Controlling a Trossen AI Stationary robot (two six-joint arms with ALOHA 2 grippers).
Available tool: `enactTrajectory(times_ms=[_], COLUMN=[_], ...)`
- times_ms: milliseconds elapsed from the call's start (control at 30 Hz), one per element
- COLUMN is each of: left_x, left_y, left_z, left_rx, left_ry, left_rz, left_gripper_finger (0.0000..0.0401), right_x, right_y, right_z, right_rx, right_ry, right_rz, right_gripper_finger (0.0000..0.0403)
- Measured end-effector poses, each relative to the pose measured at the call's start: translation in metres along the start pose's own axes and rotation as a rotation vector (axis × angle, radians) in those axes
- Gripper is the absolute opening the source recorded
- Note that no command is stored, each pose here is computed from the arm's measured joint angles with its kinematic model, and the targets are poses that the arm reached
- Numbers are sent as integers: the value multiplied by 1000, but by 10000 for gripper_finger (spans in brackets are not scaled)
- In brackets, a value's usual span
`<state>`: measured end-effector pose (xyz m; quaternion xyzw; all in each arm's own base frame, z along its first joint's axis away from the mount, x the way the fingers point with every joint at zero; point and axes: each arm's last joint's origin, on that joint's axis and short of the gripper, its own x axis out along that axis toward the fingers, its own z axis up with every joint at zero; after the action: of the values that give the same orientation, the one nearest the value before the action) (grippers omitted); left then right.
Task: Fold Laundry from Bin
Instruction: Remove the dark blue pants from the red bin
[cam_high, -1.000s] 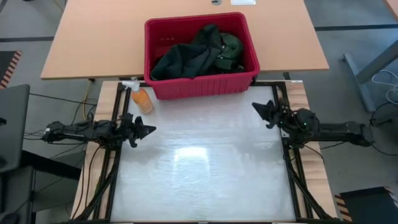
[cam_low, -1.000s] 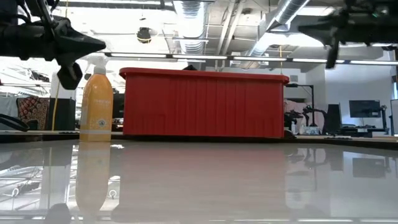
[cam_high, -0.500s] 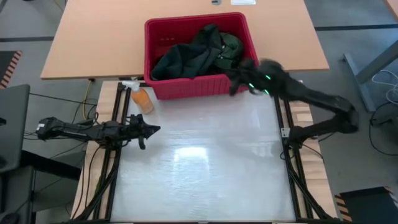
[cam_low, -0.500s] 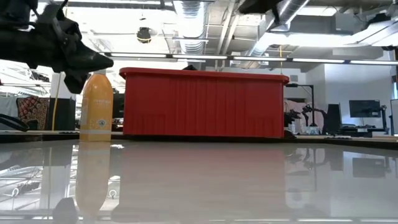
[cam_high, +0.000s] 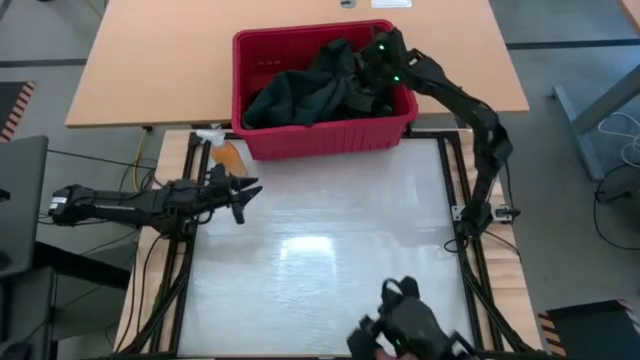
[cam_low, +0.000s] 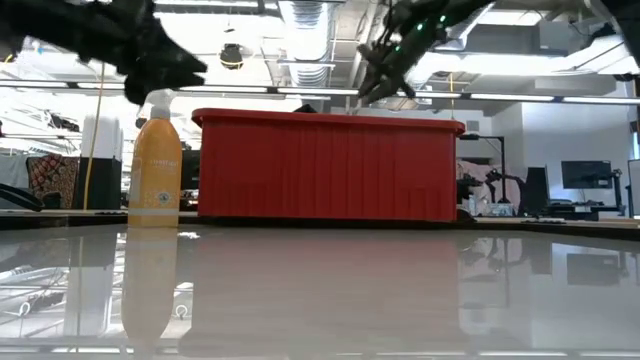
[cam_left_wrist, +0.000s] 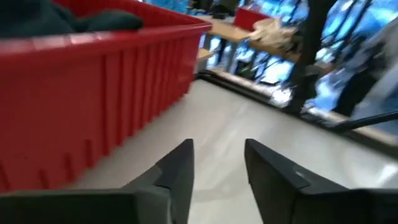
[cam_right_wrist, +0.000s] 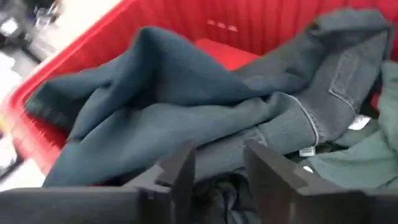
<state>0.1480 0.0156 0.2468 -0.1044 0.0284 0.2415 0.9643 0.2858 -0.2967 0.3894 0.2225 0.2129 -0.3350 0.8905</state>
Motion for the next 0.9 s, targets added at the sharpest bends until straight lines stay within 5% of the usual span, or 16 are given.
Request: enactTrajectory(times_ms=[233,700,800,900], left_x=[32,42,40,37], left_y=[-17,-22,-21,-19], left_z=[24,25,26,26], left_rx=[139,158,158,144], left_ry=[57,86,89,102], left_rz=[61,60,60,60], left_gripper_finger=[181,185,185,185], right_x=[61,119,129,131], right_y=[-28,-43,-42,-38], right_z=[-15,-43,-44,-41], right_rx=[119,241,252,230], right_ry=[91,149,123,90], right_rz=[-51,-71,-29,19], right_gripper_finger=[222,215,181,96])
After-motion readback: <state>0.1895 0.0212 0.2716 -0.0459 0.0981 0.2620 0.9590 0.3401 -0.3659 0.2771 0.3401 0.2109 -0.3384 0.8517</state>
